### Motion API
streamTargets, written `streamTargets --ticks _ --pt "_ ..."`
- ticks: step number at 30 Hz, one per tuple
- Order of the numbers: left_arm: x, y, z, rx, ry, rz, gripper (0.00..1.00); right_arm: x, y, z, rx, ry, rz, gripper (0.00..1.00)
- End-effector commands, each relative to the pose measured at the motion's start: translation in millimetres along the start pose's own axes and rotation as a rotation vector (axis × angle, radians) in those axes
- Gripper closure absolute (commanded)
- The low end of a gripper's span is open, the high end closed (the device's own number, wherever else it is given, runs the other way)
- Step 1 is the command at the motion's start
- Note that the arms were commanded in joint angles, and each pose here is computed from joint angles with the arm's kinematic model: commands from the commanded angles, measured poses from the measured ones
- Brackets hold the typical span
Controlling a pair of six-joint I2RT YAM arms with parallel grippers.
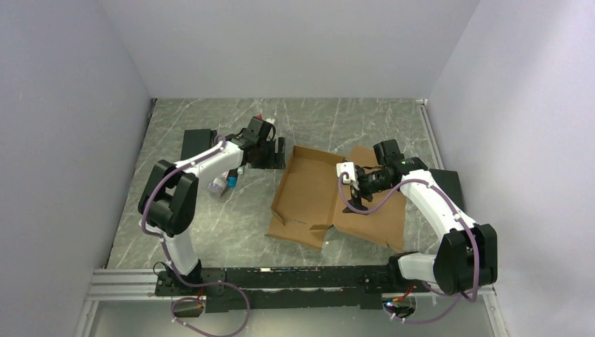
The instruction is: Fold the paper box
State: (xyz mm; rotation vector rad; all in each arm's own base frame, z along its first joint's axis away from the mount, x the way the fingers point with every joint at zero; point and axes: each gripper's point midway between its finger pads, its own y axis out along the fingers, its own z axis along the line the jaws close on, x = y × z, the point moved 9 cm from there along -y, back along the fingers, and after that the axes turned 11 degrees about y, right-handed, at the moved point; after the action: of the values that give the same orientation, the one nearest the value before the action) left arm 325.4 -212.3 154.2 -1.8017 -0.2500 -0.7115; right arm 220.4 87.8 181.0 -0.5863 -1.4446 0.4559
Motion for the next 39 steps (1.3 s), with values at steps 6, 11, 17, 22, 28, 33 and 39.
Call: streamTargets --ticks 6,11,17,22,28,33,39 --pt "14 1 -3 -0.047 0.107 -0.030 0.20 3 1 -2 0.003 -0.039 -0.020 0.05" --pt "15 -1 -3 -0.052 0.101 -0.055 0.17 3 1 -1 0.005 -0.040 -0.021 0.05" --pt "21 -5 9 -0.096 0.034 -0.095 0.01 4 0 -1 0.005 -0.043 -0.022 0.05" --pt "27 -7 17 -0.153 -0.012 -0.111 0.02 4 0 -1 0.007 -0.044 -0.023 0.05" --pt "33 -5 17 -0.146 -0.017 -0.102 0.04 4 1 0 0.013 -0.043 -0.025 0.05" --pt "35 -4 19 -0.114 -0.015 -0.082 0.04 4 1 0 0.013 -0.043 -0.024 0.05" --pt "39 -2 8 -0.006 0.054 -0.046 0.04 4 1 0 0.013 -0.042 -0.023 0.05"
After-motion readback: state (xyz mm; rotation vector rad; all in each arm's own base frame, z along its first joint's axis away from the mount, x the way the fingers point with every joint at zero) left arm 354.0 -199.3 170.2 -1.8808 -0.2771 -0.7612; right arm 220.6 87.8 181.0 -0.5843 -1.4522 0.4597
